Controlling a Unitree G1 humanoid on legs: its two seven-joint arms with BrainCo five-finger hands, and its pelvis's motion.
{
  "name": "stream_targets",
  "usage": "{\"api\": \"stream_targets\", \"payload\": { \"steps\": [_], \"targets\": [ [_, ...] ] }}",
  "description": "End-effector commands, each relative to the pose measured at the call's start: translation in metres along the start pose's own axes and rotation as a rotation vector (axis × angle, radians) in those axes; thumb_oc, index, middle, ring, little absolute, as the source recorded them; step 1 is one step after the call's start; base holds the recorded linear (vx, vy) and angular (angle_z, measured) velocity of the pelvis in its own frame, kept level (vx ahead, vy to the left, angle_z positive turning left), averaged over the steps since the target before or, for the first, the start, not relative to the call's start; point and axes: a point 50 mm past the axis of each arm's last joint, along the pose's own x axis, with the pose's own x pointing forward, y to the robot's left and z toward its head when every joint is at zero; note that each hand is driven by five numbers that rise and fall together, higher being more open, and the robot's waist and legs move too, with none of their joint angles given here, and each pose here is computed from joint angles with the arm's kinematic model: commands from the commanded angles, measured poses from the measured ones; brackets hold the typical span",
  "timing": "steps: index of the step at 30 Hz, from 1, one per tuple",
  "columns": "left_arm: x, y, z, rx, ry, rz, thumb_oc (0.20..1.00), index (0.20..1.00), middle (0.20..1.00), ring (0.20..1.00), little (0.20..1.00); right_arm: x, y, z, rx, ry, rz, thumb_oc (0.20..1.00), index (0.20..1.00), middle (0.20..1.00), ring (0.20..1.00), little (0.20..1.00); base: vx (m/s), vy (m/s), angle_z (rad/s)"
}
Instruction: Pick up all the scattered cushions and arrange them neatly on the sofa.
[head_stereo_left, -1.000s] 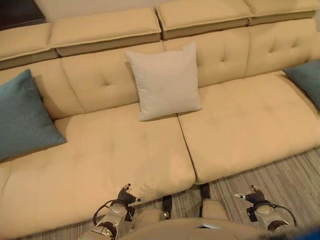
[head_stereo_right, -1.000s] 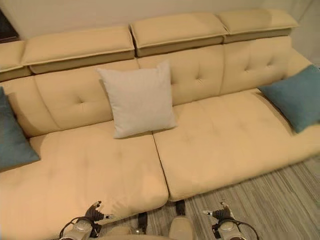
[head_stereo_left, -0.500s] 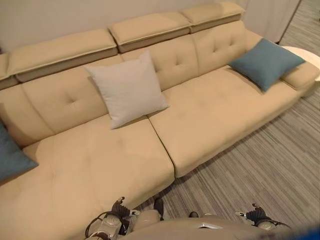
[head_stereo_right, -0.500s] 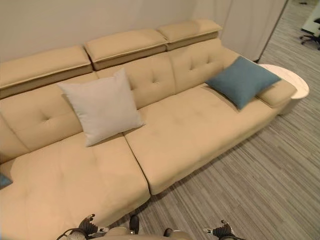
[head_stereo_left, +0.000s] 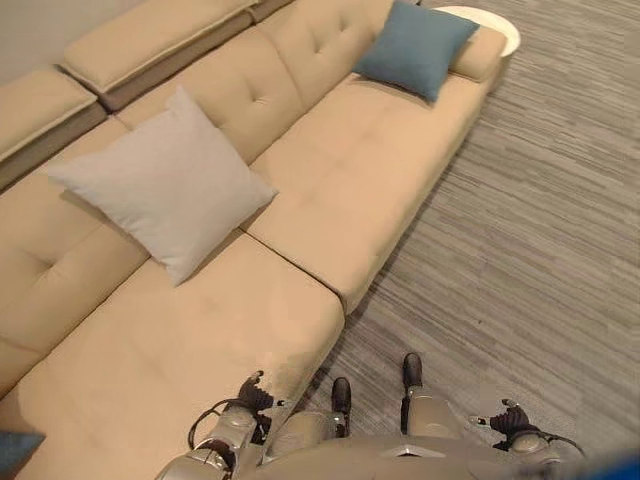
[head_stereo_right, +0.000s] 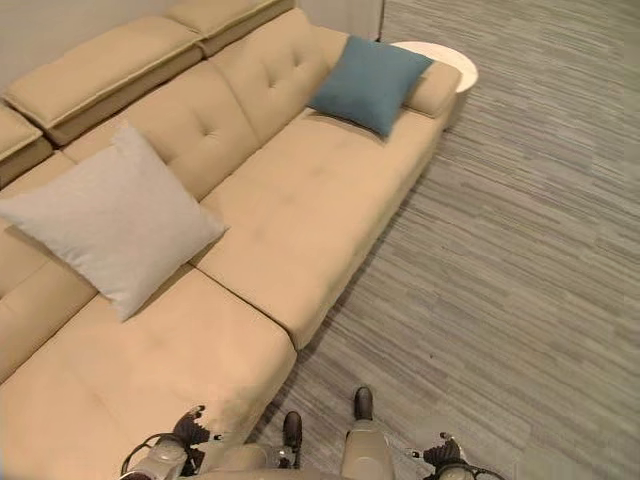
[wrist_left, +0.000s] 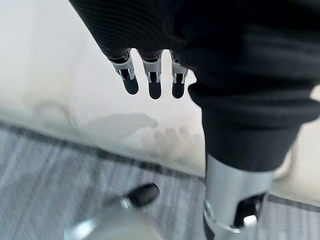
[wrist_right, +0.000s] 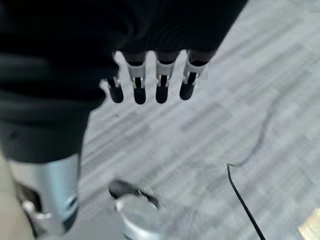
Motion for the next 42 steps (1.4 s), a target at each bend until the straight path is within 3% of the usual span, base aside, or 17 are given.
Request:
{"api": "stream_targets", "payload": {
  "steps": [1,7,18,30,42],
  "targets": [
    [0.001,0.006,-0.002,0.001,0.006,0.014,1.000,1.000,1.000,1.000,1.000,0.004,-0.014,0.009,0.010,-0.022,-0.047,1.000,1.000,1.000,1.000,1.000,-0.10,0.057,-1.44],
    [0.001,0.000,0.008,0.006,-0.024,-0.008,1.000,1.000,1.000,1.000,1.000,0.004,-0.017,0.008,0.000,-0.021,-0.058,1.000,1.000,1.000,1.000,1.000,0.02,-0.100,-0.95],
    [0.002,-0.020,0.030,0.107,-0.092,-0.075,1.000,1.000,1.000,1.000,1.000,0.002,-0.014,-0.005,0.017,0.016,-0.071,1.000,1.000,1.000,1.000,1.000,0.08,-0.131,-0.01],
    [0.005,0.004,0.024,0.125,-0.071,-0.011,1.000,1.000,1.000,1.000,1.000,0.005,-0.015,0.020,-0.014,-0.057,-0.056,1.000,1.000,1.000,1.000,1.000,0.23,0.106,-0.46],
    [0.004,-0.006,0.022,0.149,-0.060,-0.038,1.000,1.000,1.000,1.000,1.000,0.003,-0.010,0.009,-0.050,-0.022,-0.038,1.000,1.000,1.000,1.000,1.000,0.32,-0.142,0.29]
  ]
}}
